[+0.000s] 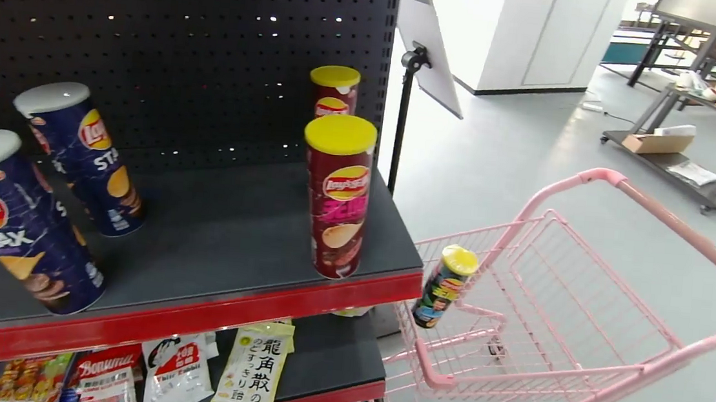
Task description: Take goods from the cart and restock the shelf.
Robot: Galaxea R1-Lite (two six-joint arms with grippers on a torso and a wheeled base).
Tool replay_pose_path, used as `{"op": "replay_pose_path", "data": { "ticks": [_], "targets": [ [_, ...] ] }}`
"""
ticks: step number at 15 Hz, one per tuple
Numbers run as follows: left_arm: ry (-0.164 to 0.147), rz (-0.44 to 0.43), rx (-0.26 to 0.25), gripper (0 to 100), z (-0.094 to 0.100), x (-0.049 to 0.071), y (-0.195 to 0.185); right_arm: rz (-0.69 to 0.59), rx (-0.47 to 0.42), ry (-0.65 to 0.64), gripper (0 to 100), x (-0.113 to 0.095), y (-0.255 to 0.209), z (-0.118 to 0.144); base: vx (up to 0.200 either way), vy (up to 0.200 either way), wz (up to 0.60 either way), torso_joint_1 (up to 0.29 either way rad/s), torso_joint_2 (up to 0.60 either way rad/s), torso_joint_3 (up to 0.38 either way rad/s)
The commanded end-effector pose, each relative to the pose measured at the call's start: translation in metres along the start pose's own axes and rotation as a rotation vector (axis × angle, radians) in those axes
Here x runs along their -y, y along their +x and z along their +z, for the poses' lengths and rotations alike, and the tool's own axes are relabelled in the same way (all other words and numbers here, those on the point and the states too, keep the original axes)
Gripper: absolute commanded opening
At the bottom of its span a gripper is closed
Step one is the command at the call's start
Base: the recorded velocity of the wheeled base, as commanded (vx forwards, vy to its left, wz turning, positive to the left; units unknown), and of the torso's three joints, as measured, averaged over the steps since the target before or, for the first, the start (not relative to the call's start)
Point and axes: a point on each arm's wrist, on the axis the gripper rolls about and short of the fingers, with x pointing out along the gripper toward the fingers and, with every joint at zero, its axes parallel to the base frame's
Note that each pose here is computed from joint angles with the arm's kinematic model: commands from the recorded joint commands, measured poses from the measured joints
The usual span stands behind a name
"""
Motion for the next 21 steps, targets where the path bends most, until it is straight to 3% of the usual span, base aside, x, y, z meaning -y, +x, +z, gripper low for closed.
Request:
{"op": "replay_pose_path", "data": {
  "ticks": [1, 8, 21],
  "targets": [
    [0.000, -0.001, -0.002, 100, 0.000, 0.000, 0.000, 0.000, -0.002, 0.000, 100, 0.000, 0.000, 0.000, 0.000, 0.000, 0.00, 0.000, 0.00, 0.000],
    [0.000, -0.001, -0.005, 100, -0.001, 0.000, 0.000, -0.022, -0.021, -0.034, 100, 0.000, 0.002, -0.004, 0.000, 0.000, 0.00, -0.025, 0.06, 0.034],
    [0.000, 0.000, 0.003, 100, 0.000, 0.000, 0.000, -0.014, -0.087, -0.048, 100, 0.000, 0.008, -0.014, 0.000, 0.000, 0.00, -0.171, 0.44, 0.268]
  ]
}}
